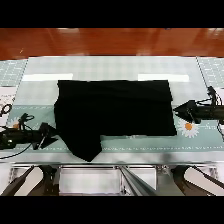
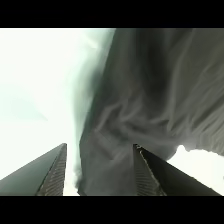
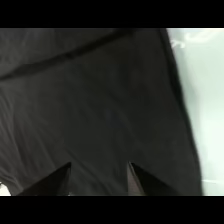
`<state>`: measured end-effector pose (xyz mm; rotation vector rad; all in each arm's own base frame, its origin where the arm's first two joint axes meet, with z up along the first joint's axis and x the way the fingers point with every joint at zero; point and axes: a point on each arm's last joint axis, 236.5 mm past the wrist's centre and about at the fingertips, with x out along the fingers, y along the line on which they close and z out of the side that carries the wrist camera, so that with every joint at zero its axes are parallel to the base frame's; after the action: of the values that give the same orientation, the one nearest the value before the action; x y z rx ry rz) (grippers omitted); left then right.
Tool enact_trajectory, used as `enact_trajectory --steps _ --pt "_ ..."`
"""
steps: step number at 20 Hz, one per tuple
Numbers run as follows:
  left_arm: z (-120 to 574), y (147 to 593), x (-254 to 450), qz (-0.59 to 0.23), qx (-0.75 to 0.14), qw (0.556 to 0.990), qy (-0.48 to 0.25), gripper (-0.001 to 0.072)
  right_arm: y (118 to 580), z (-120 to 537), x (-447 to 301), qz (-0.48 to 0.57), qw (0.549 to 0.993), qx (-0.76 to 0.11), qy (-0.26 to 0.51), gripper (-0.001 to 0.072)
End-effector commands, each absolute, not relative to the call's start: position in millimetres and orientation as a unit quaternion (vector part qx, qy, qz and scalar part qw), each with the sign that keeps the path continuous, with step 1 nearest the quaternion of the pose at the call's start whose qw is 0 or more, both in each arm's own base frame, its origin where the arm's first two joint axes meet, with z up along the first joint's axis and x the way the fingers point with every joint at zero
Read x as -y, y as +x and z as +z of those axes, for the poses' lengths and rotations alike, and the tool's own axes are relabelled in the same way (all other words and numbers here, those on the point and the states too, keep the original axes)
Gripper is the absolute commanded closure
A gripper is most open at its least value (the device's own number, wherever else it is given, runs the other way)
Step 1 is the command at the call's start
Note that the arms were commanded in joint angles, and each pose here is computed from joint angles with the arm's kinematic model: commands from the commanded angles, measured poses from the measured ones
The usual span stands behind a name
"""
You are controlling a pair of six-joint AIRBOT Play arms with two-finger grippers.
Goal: Fold the shirts.
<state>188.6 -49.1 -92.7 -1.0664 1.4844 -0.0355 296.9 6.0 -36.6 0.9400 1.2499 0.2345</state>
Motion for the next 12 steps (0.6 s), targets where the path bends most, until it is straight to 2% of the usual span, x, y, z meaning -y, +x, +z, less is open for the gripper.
enact_trajectory --steps 1,6,8,10,12 --pt "-108 178 72 -0.028 -0.671 0.592 -0.445 0.0201 294 -36 -11 0.112 0.702 -0.558 0.428 0.0305" --pt "-125 171 113 -0.072 -0.712 0.578 -0.392 0.0213 296 -37 -6 0.103 0.706 -0.554 0.428 0.0305" --pt "-122 175 117 -0.088 -0.713 0.584 -0.376 0.0677 297 -37 9 0.082 0.708 -0.542 0.445 0.0305" --pt "-113 185 115 -0.098 -0.706 0.594 -0.373 0.0687 286 -44 36 0.043 0.703 -0.542 0.458 0.0305" --pt "-105 195 113 -0.106 -0.698 0.603 -0.371 0.0687 249 -64 52 -0.008 0.665 -0.595 0.450 0.0305"
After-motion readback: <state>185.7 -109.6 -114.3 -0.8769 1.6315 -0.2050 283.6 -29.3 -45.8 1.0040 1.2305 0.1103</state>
